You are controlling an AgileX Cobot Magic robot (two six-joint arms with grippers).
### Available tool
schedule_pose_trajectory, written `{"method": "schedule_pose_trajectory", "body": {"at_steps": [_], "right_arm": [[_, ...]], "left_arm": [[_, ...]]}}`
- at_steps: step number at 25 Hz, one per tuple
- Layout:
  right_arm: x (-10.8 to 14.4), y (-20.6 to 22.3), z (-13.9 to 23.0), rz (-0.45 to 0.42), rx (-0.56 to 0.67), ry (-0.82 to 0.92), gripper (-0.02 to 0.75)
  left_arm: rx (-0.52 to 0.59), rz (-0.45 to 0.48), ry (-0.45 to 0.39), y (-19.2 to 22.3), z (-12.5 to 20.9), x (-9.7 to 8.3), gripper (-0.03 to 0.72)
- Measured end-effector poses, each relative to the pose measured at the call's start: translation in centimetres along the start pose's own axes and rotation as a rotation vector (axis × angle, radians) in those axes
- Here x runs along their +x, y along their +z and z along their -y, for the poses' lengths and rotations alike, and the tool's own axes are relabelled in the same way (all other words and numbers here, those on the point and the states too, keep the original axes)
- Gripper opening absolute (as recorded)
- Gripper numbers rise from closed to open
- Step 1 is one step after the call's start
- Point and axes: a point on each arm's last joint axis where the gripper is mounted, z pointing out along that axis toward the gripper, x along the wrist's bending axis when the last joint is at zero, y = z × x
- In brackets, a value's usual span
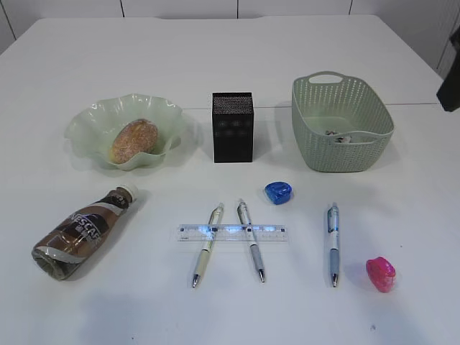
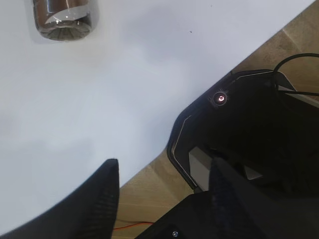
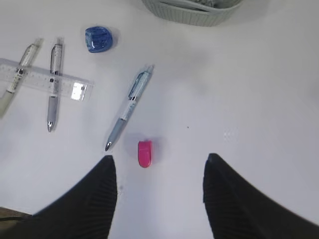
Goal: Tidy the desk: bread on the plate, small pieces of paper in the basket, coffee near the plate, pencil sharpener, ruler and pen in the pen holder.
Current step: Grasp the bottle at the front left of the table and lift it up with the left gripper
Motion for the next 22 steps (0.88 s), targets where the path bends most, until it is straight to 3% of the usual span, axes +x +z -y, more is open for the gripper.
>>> {"method": "schedule_pose_trajectory", "body": {"at_steps": [11, 22], "right_arm": [[1.6, -5.6, 5.8, -0.027, -0.156, -0.017, 0.440], [2.4, -4.1, 13.1, -0.063, -0.118, 0.012, 0.440]], "left_arm": [[-0.067, 0.001, 0.003, -1.2, 0.9, -0.1, 0.400], [-0.183, -0.003, -0.004, -3.2, 2.9, -0.3, 0.400]]}}
